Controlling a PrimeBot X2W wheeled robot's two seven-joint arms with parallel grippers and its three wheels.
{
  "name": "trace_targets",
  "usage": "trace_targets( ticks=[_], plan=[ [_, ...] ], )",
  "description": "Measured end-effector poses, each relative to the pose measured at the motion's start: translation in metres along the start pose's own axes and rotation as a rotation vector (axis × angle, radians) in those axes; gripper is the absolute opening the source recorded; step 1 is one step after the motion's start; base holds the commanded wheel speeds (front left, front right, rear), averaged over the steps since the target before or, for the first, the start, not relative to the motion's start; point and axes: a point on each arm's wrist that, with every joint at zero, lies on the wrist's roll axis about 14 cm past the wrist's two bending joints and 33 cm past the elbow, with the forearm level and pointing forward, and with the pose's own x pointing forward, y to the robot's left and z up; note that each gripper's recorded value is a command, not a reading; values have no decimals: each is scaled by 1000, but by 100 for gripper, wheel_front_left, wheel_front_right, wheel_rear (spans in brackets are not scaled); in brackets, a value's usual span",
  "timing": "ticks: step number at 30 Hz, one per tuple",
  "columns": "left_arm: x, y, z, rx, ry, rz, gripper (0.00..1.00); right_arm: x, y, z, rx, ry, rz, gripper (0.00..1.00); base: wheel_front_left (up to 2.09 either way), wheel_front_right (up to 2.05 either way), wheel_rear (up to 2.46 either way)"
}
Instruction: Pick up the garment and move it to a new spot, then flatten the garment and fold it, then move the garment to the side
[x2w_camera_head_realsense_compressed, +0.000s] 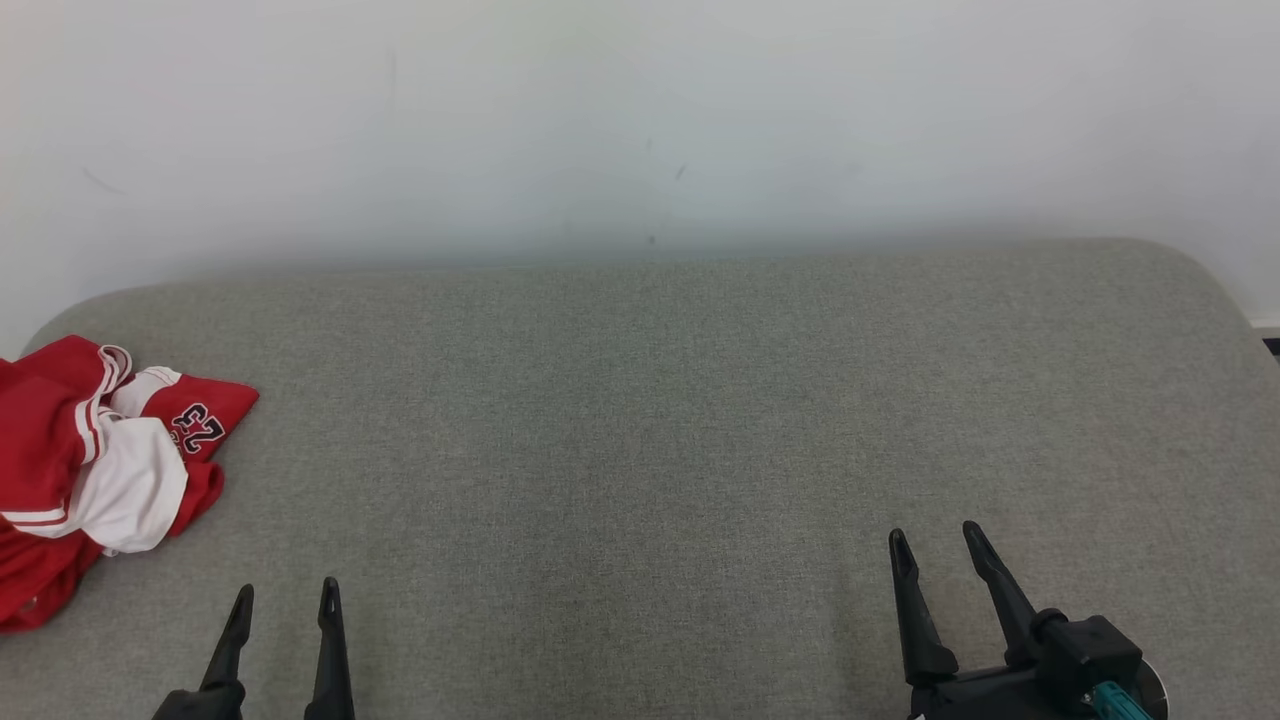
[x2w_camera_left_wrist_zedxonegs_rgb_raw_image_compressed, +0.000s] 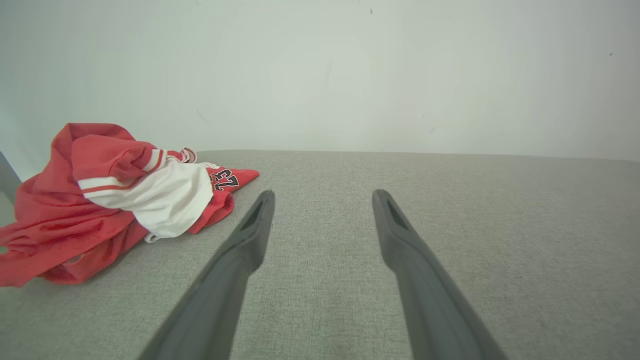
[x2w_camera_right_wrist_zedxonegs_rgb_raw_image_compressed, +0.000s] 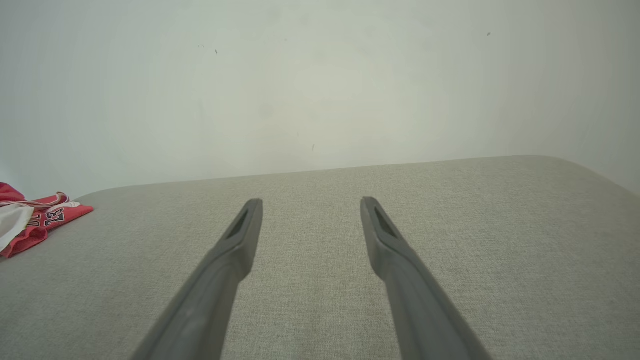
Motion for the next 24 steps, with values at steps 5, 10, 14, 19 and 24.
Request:
trace_targets(
  ticks=[5, 10, 14, 19, 24],
  plan=[
    [-1, 2, 0, 24, -5, 4, 100, 0, 0, 1, -3, -8, 1, 100, 0, 0, 0],
    [-4, 4, -2, 43, 0, 5, 100, 0, 0, 1, -4, -10, 1, 100, 0, 0, 0],
    [-4, 4, -2, 39, 1, 7, 100, 0, -1, 0, 11, -9, -6, 100, 0, 0, 0],
    [-5, 5, -4, 35, 6, 9, 100, -1, -3, 1, 27, -14, -14, 100, 0, 0, 0],
    [-6, 4, -6, 32, 13, 7, 100, -2, -5, 2, 35, -16, -20, 100, 0, 0, 0]
  ],
)
